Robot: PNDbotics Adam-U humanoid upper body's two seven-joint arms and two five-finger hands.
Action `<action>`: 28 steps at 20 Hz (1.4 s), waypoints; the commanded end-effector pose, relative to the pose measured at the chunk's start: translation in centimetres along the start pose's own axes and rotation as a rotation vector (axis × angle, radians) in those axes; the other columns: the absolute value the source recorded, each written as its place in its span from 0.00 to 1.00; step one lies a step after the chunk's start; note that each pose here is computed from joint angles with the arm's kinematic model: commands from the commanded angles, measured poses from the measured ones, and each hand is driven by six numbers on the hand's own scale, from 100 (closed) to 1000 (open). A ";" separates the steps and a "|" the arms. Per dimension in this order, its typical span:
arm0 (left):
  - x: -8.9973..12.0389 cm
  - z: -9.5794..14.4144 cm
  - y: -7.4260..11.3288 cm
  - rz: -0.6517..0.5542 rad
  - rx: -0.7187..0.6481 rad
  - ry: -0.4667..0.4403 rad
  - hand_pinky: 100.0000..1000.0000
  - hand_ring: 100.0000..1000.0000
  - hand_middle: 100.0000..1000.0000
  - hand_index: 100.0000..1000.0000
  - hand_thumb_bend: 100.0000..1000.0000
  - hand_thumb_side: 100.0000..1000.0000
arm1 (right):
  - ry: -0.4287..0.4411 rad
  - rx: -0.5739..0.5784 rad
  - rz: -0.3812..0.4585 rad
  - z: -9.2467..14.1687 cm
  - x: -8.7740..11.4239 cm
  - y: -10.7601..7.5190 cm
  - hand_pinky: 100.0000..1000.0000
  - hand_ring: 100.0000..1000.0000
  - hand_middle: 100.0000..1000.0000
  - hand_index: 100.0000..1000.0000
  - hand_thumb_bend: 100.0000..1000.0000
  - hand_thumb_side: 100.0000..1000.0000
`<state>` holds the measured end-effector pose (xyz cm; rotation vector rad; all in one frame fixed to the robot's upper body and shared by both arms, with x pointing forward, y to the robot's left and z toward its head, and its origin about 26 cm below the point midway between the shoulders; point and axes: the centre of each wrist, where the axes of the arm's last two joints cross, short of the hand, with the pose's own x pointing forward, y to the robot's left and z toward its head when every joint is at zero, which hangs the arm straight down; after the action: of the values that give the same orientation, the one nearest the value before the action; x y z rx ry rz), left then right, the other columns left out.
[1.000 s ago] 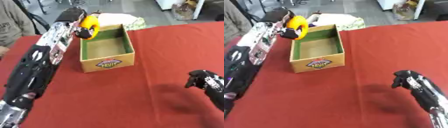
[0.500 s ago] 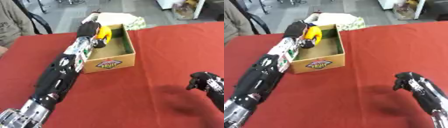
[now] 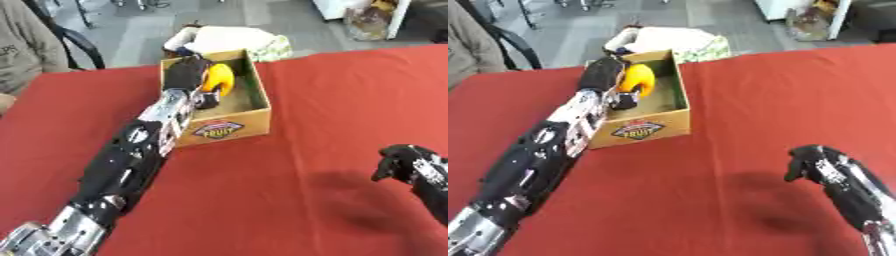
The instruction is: Pick up objects on the table and place them in the box.
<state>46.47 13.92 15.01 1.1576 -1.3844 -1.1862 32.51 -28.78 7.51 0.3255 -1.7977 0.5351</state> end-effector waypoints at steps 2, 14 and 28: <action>-0.3 -0.2 1.2 -0.018 -0.081 -0.020 0.69 0.68 0.71 0.84 0.24 0.18 | -0.023 0.006 0.026 -0.2 0.9 -0.3 0.54 0.49 0.47 0.66 0.00 0.60; -1.0 0.7 5.4 0.007 -0.098 -0.021 0.82 0.85 0.89 0.92 0.51 0.86 | -0.018 0.004 0.026 -0.1 0.8 -0.3 0.54 0.49 0.47 0.66 0.00 0.60; -5.5 8.6 13.5 0.552 0.438 -0.107 0.65 0.60 0.63 0.76 0.00 0.67 | -0.016 -0.013 0.027 0.1 0.8 -0.5 0.54 0.49 0.47 0.66 0.00 0.60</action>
<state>38.49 20.49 25.09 0.9135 -1.8525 -0.6609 32.33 -29.03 7.31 0.3176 -1.7945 0.5243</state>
